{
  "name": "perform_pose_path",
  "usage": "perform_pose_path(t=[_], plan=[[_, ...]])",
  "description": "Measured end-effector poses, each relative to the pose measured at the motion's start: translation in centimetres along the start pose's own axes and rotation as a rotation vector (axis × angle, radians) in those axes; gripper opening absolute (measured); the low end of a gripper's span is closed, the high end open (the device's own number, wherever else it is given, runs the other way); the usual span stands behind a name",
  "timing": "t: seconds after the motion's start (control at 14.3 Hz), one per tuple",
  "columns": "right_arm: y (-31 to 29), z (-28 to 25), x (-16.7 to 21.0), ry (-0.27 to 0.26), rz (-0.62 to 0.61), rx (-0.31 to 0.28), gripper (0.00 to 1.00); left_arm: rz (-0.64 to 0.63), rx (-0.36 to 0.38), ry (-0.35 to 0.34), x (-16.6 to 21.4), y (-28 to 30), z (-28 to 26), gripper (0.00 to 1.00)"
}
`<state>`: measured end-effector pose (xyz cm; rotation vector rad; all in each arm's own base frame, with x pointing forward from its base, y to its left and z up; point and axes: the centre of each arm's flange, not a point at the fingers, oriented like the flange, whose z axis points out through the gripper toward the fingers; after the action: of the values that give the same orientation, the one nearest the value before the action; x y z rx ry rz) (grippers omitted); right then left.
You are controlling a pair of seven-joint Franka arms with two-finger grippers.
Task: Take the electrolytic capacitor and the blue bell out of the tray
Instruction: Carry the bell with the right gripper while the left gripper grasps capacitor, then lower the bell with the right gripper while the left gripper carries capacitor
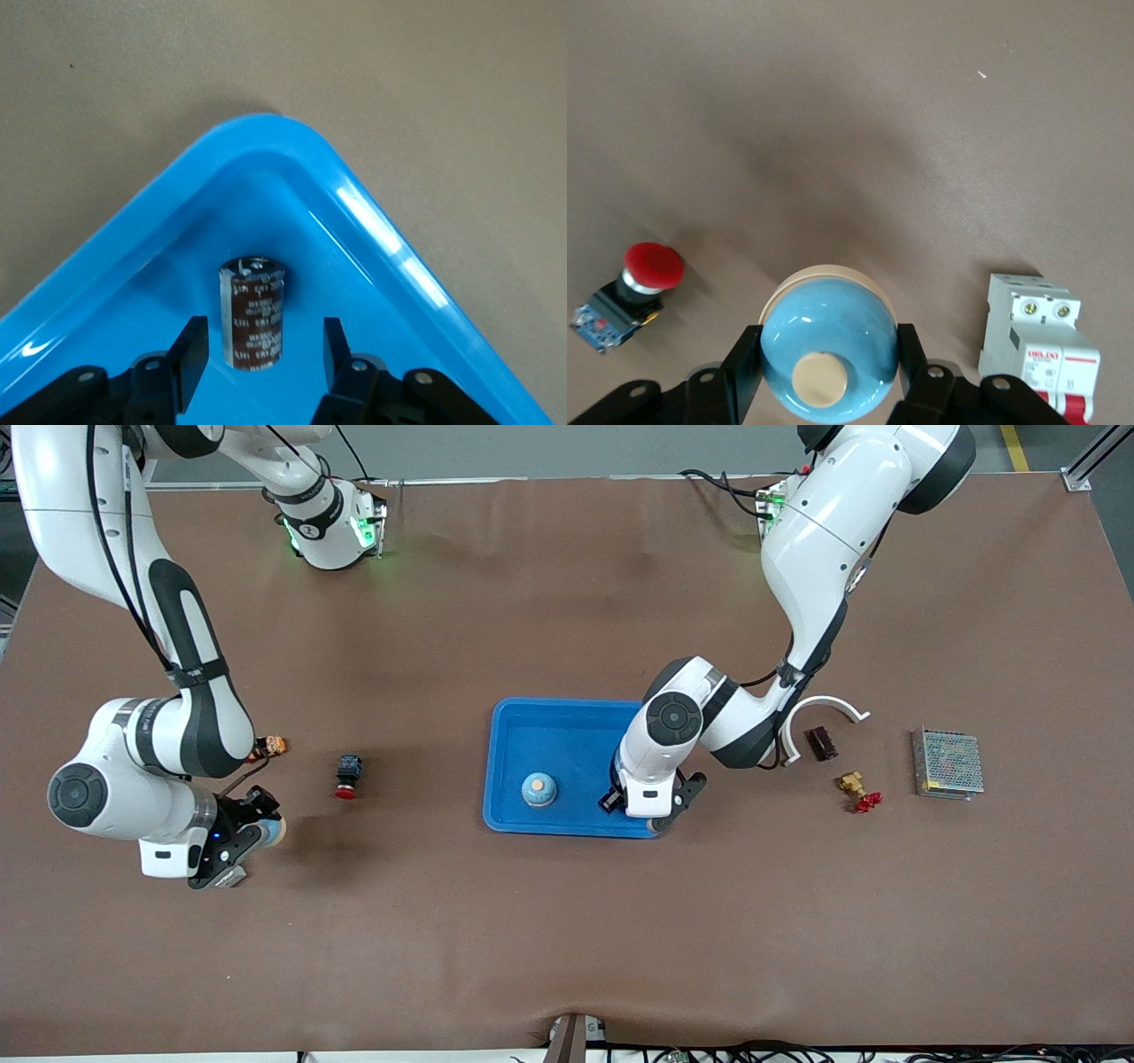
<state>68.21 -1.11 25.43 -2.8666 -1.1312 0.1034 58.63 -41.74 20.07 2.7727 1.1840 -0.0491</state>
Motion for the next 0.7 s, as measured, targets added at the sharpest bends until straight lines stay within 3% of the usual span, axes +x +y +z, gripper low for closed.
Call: perform_pose_path(t=[0.28,0.42,0.56,0.7], plan=[[0.6,2.1,0.0,0.006,-0.036,-0.009,0.66,0.003,0.013,-0.002,-0.1,-0.3,1.0,0.55],[0.7,2.8,-0.1,0.007,-0.048,-0.012,0.66,0.005,0.017,-0.004,-0.4,-0.3,1.3,0.50],[0.9,3.4,0.0,0.011,-0.069,-0.018,0.66,0.007,0.021,-0.004,-0.4,-0.4,1.5,0.36],[1.0,4.2,0.0,0.014,-0.080,-0.023,0.66,0.007,0.021,-0.004,-0.4,-0.4,1.5,0.34]])
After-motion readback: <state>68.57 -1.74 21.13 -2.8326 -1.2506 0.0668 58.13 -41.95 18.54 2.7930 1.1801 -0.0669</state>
